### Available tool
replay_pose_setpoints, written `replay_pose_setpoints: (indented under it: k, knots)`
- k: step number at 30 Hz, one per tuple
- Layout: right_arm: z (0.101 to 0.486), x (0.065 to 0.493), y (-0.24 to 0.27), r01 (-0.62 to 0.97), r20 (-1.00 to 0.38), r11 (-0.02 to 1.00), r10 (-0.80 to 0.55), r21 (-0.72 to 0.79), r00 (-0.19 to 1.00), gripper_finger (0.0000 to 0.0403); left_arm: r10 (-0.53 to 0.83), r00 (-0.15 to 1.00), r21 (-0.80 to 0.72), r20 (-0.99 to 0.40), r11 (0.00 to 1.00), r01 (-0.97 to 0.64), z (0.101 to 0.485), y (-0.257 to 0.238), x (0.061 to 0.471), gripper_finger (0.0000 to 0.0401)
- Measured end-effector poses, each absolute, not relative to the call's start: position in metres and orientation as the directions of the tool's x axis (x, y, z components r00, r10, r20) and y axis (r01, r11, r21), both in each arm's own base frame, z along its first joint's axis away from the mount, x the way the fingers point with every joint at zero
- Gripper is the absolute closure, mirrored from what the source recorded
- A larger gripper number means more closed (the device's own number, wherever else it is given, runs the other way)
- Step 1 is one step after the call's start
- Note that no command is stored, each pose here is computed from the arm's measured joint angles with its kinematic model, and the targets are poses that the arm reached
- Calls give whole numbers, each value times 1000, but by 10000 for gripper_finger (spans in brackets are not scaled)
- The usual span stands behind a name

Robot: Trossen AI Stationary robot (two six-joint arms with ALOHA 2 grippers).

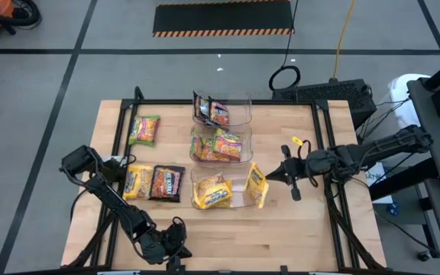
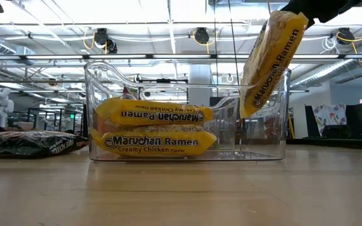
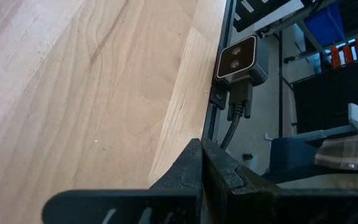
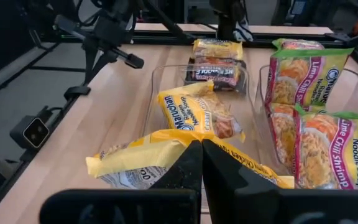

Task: Sort Maruchan noodles
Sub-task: Put the yellow noodle pack into the bottom transparent bin

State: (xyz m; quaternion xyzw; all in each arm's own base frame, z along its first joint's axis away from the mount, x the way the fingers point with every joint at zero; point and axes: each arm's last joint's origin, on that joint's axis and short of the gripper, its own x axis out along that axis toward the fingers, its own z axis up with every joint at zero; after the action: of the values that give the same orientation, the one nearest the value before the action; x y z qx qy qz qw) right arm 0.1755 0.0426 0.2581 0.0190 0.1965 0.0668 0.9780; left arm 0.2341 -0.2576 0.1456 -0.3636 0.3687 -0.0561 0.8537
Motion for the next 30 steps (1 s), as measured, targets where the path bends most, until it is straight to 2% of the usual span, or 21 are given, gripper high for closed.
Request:
replay_pose_setpoints:
  k: [10, 16, 22, 30]
  knots:
    - [257, 176, 43, -164, -392, 982, 189, 98, 900, 403, -364, 722, -657, -589, 736, -165, 146, -258, 234, 400]
    - [255, 175, 42, -211, -409, 956, 279, 204, 869, 403, -364, 722, -657, -589, 736, -166, 146, -258, 234, 400]
    - [255, 176, 39, -249, -406, 937, 332, 244, 851, 403, -363, 722, -657, -589, 735, -167, 146, -257, 234, 400]
    - [256, 177, 34, -253, -393, 934, 338, 252, 855, 403, -363, 722, -659, -589, 733, -169, 146, -257, 234, 400]
